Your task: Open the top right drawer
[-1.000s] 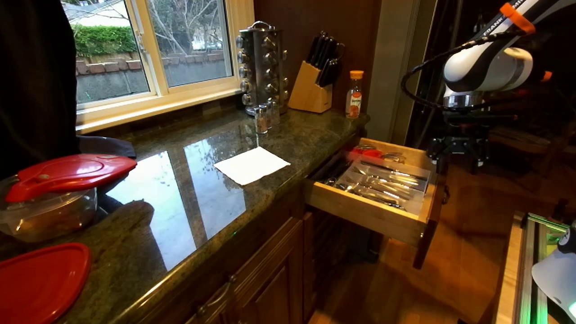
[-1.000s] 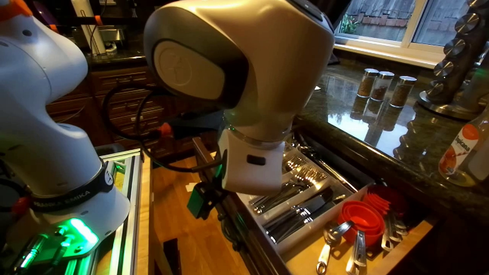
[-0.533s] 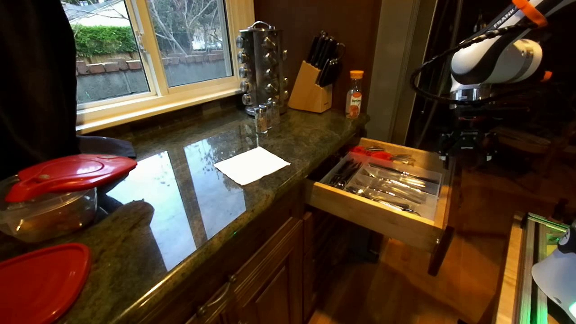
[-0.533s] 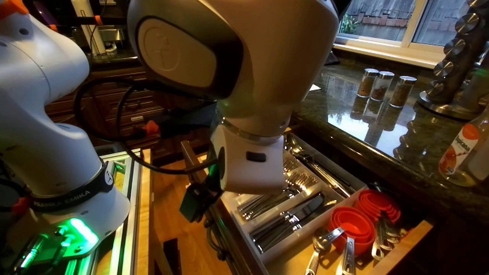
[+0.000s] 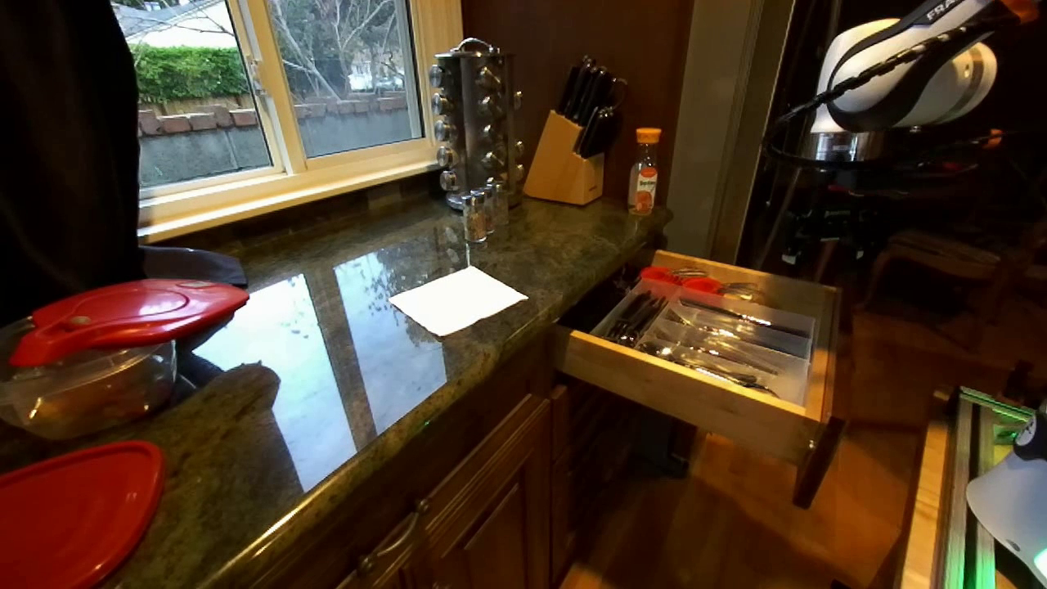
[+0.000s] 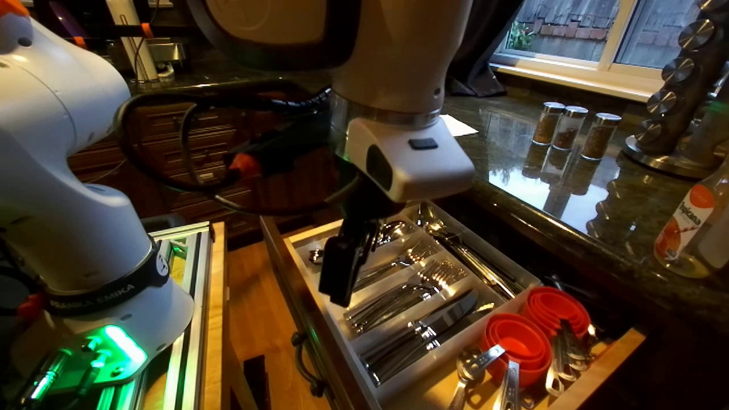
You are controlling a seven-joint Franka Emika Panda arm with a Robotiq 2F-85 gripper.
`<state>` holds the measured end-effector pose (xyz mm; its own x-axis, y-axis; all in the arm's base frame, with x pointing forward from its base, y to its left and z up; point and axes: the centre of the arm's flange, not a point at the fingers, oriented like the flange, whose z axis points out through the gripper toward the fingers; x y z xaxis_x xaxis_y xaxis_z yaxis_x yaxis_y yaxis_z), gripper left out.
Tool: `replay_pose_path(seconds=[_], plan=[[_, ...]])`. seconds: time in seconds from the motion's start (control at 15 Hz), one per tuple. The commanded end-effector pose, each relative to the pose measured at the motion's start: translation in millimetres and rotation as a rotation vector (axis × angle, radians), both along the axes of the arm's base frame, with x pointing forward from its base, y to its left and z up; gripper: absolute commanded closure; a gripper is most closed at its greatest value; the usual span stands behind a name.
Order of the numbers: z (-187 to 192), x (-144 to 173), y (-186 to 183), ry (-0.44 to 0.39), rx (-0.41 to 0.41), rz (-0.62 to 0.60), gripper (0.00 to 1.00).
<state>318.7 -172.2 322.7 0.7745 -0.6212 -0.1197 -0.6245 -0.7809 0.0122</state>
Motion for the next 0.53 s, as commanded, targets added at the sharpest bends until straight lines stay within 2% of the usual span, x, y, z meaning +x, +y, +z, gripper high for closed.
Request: replay_pose_path(seconds=[0.0, 0.2, 0.27, 0.47], plan=[[14, 5, 27, -0.064, -0.085, 0.167, 0.00], [25, 18, 43, -0.114, -0.140, 0.306, 0.00], [23, 25, 33, -0.071, -0.108, 0.224, 0.00], [27, 27, 42, -0.094, -0.125, 0.277, 0.00]])
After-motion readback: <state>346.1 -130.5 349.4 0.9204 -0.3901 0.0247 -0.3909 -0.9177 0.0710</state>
